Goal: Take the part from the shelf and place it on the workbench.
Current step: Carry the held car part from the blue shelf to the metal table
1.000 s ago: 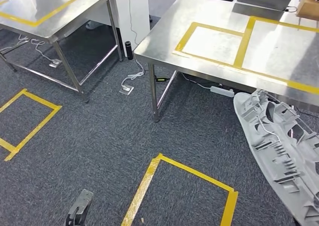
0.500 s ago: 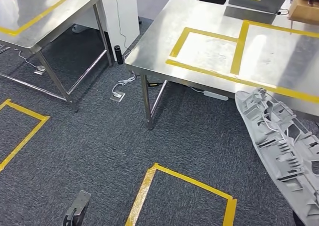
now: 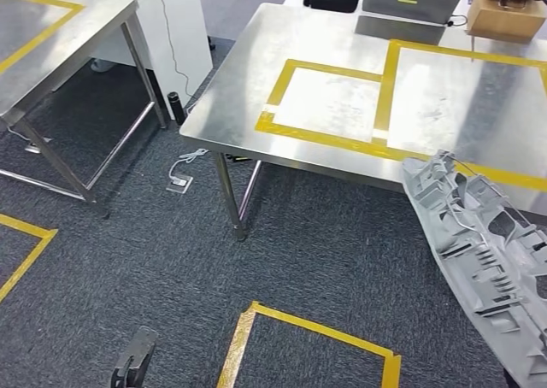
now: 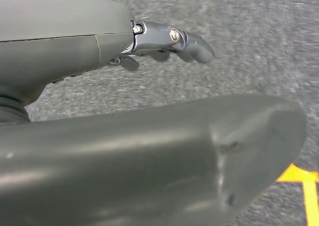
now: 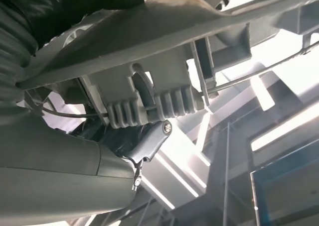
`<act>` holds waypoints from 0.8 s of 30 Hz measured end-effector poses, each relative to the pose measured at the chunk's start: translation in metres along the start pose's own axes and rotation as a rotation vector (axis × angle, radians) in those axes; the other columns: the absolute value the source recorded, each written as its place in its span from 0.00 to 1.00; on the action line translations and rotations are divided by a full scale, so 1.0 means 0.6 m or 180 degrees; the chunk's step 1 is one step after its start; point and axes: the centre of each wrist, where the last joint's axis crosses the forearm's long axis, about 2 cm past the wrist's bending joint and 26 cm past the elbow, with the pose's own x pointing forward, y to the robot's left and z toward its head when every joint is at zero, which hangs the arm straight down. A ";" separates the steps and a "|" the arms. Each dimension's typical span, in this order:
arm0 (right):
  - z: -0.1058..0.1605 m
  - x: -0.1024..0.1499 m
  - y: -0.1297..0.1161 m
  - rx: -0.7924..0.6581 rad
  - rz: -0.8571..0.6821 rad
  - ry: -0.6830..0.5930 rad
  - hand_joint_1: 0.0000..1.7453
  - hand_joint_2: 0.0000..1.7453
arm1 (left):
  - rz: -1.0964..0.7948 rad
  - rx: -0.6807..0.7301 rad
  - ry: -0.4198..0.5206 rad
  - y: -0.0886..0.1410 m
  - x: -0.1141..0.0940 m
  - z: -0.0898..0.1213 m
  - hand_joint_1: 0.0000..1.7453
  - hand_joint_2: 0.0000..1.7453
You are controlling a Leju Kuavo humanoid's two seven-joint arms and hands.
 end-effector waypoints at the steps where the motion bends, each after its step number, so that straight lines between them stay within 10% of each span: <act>1: 0.000 0.000 0.000 -0.0001 0.0001 -0.0005 1.00 1.00 | 0.0002 -0.0003 -0.0008 -0.001 0.002 -0.001 0.00 0.00; 24: -0.001 0.001 0.002 0.0003 0.0006 -0.0048 0.93 1.00 | -0.0009 0.0014 0.0011 0.005 -0.003 0.002 0.00 0.00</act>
